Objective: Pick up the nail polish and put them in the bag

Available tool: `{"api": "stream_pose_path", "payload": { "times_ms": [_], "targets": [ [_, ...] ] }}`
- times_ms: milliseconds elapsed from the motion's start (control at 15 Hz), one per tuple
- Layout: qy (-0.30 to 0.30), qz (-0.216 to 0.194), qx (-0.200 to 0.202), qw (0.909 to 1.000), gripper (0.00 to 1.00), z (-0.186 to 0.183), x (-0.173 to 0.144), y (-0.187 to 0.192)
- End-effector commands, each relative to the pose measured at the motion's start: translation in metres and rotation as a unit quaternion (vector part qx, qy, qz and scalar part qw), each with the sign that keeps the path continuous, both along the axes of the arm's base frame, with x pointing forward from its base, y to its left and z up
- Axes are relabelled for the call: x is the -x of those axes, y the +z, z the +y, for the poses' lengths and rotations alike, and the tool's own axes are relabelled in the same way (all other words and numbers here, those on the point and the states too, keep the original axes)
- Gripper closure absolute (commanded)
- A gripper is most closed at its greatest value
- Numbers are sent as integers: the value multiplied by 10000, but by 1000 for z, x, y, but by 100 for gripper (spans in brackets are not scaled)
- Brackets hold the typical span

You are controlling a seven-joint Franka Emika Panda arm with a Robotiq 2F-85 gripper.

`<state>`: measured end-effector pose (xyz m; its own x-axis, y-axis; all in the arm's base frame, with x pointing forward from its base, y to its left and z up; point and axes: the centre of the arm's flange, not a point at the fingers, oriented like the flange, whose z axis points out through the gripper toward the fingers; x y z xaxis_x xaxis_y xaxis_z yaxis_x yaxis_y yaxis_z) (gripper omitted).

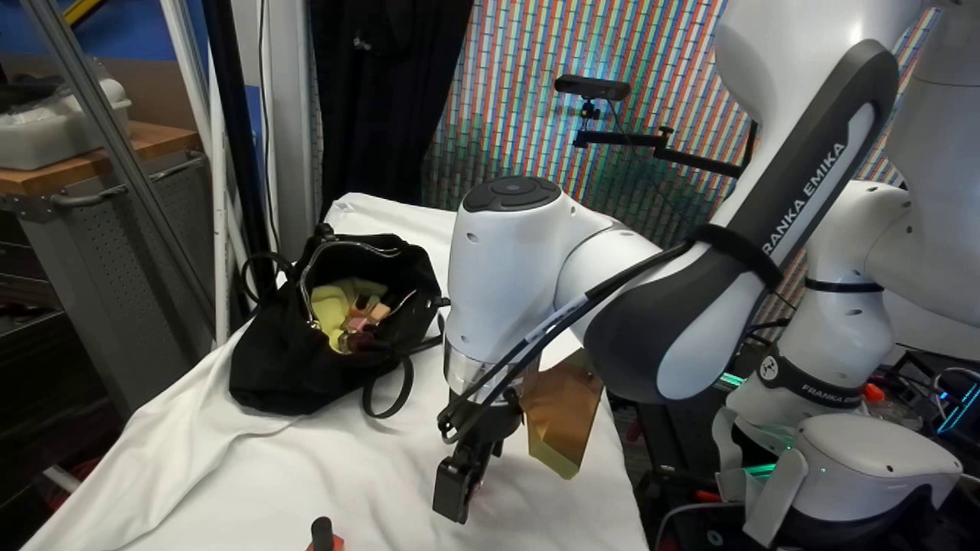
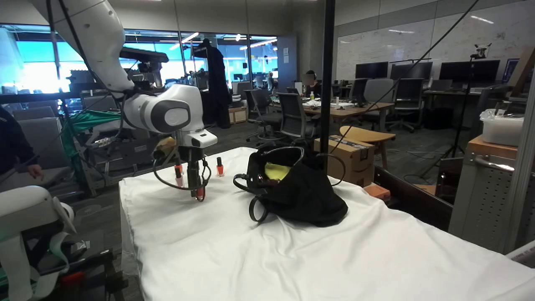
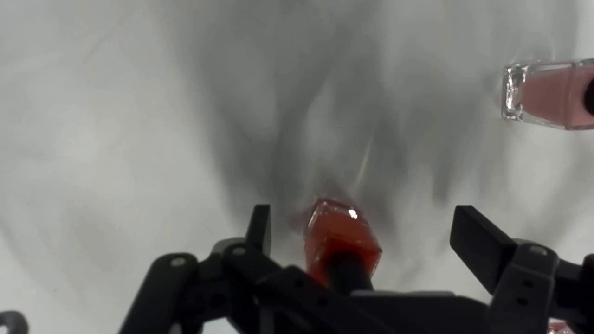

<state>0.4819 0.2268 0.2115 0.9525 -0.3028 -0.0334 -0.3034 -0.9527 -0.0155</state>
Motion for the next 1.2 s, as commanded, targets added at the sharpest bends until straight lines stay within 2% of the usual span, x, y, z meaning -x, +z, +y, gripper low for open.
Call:
{"api": "stream_pose_path", "payload": {
  "times_ms": [0, 1133],
  "targets": [
    [106, -104, -155, 9998, 0, -6, 4, 1],
    [67, 68, -218, 9997, 0, -14, -10, -8]
  ]
}}
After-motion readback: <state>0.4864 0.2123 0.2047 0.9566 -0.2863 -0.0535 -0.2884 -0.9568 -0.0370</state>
